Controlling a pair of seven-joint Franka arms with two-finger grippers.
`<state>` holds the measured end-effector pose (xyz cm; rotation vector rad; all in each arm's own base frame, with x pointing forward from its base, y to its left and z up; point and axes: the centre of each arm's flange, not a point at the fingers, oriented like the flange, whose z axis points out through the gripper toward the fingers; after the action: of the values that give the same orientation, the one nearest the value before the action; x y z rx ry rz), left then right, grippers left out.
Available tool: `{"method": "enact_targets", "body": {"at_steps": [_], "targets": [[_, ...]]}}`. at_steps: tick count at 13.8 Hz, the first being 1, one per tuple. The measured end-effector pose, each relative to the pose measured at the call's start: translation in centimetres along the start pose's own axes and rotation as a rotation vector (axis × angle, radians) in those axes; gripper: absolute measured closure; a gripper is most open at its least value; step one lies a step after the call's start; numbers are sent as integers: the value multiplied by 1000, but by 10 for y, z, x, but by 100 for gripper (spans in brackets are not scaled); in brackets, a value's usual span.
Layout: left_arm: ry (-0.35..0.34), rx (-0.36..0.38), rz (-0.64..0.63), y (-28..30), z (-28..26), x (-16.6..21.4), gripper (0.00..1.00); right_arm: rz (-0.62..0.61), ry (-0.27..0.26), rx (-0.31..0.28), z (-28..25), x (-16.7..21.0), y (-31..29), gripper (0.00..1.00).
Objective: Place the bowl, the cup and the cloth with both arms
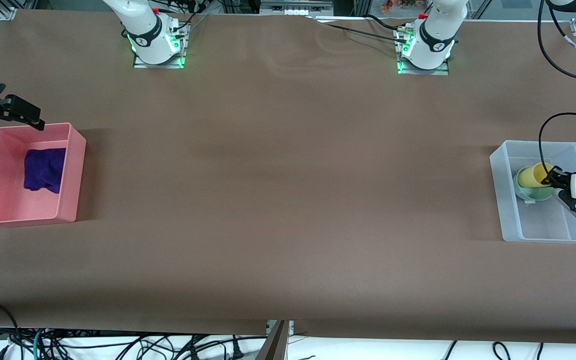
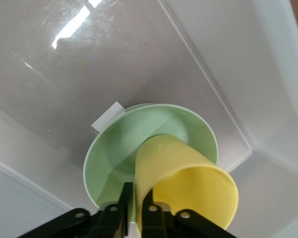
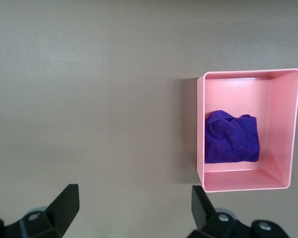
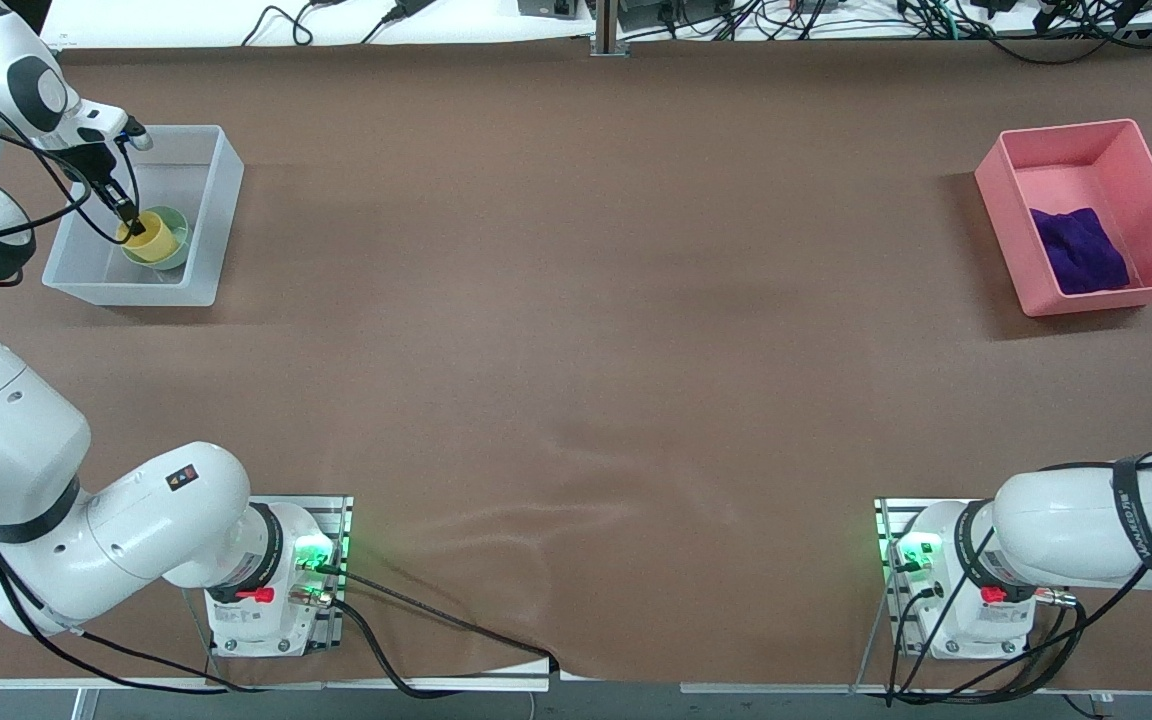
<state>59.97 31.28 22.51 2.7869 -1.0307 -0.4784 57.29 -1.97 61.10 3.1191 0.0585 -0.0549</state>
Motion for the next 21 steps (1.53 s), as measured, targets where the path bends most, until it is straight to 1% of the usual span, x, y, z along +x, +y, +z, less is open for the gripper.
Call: {"method": "enact_targets", "body": {"at_steps": [1, 2, 3, 4, 5, 6, 8, 11, 14, 18, 21], "targets": [[3, 4, 1, 0, -3, 1, 71, 0, 0, 0, 0, 0, 0, 0], [7, 10, 2, 0, -6, 2, 57, 0, 0, 0, 0, 0, 0, 0], [11, 17, 4, 0, -12, 3, 48, 0, 0, 0, 0, 0, 0, 0], [12, 24, 6, 3, -21, 4, 37, 1, 0, 0, 0, 0, 1, 0], [11, 27, 10, 8, -35, 5, 28, 3, 0, 0, 0, 0, 1, 0], [11, 31, 18, 15, -52, 7, 17, 4, 0, 0, 0, 0, 2, 0], [7, 42, 38, 37, -91, 13, 0, 4, 0, 0, 0, 0, 2, 0], [0, 48, 35, 78, -144, 27, 0, 4, 0, 0, 0, 0, 2, 0], [5, 71, 0, 130, -191, 55, 0, 4, 0, 0, 0, 0, 3, 0], [9, 93, -126, 214, -246, 100, 0, 5, 0, 0, 0, 0, 3, 0], [15, 100, -250, 269, -270, 124, 0, 5, 0, 0, 0, 0, 3, 0]]}}
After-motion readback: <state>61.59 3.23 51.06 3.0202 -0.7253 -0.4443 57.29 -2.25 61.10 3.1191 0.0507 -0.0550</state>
